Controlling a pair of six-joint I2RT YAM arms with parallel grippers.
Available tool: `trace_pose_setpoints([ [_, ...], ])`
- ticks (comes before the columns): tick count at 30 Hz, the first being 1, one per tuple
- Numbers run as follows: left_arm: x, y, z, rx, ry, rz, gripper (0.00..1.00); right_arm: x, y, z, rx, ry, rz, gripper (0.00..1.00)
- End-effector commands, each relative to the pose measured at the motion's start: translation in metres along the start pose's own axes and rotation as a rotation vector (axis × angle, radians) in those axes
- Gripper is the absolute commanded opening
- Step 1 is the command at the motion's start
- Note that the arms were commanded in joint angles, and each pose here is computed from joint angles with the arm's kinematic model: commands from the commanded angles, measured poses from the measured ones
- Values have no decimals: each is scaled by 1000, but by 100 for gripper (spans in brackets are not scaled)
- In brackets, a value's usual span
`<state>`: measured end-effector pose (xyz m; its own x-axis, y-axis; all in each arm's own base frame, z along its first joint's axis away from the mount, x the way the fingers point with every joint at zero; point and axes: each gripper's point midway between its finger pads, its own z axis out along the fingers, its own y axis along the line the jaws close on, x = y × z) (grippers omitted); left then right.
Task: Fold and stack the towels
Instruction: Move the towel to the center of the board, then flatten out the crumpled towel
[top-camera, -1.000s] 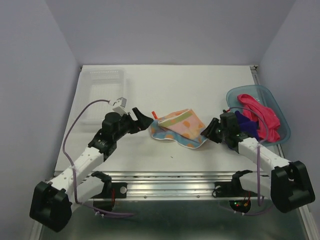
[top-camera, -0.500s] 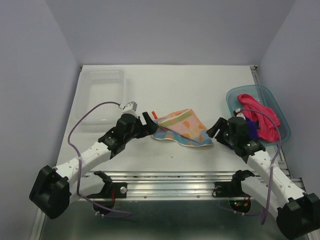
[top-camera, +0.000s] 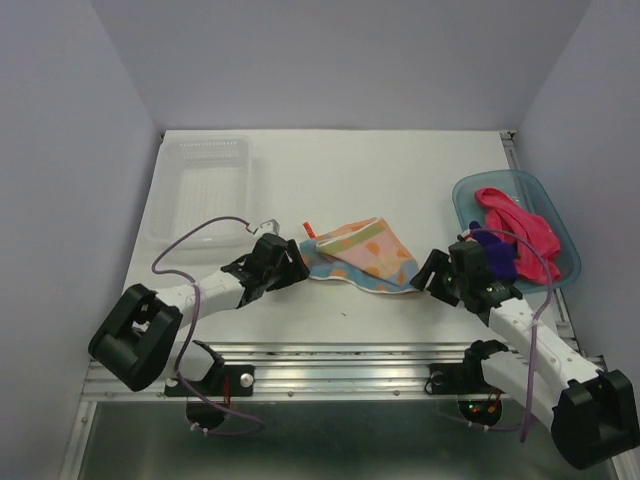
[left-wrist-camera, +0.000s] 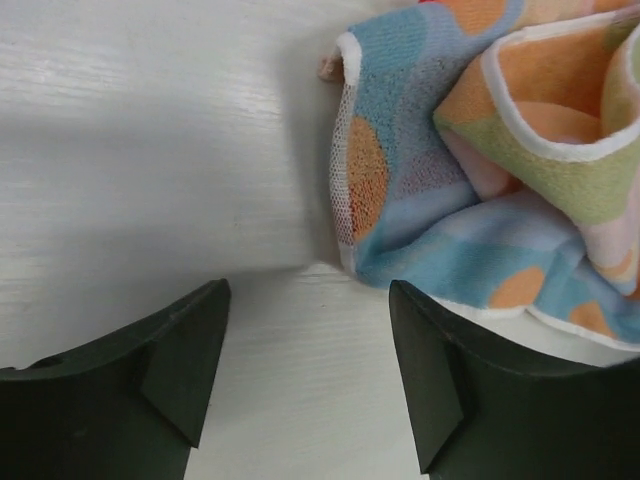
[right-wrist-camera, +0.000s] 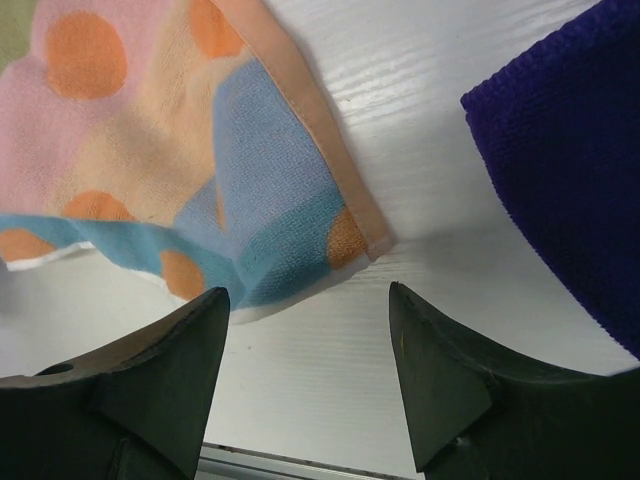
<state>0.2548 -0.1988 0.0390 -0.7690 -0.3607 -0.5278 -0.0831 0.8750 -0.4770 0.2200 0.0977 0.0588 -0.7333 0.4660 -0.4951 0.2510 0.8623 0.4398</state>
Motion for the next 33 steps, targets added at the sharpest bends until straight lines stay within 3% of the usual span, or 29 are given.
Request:
trace_pose_setpoints([
  [1,-20,-27,10,59,-40,-9,70,12,6,6,-50,45,3,70],
  [2,-19,-29,14,60,-31,0,63,15,2,9,-36,62,5,70],
  [7,-22,-33,26,69,-39,11,52,24,-5,23,-13,89,9,70],
  [8,-21,-33,29,66,-35,14,40,25,-4,25,-22,93,9,70],
  [10,-22,-36,36,59,-29,25,27,27,2,29,-51,104,20,70],
  [11,-23,-37,39,57,-30,26,3,27,4,31,-59,106,21,69],
  [12,-25,-38,42,56,-29,35,0,27,4,33,-57,111,25,63],
  [14,-31,-41,41,56,-48,43,0,23,8,34,-66,101,30,45],
  [15,-37,-44,37,61,-70,46,0,21,11,32,-80,93,28,26],
  [19,-75,-59,6,86,-203,47,0,-1,34,19,-157,33,15,1],
  [27,-165,-99,-114,250,-572,11,0,-74,91,-59,-334,-215,40,1],
  [33,-216,-123,-140,239,-681,33,0,-117,105,-94,-350,-369,150,1],
])
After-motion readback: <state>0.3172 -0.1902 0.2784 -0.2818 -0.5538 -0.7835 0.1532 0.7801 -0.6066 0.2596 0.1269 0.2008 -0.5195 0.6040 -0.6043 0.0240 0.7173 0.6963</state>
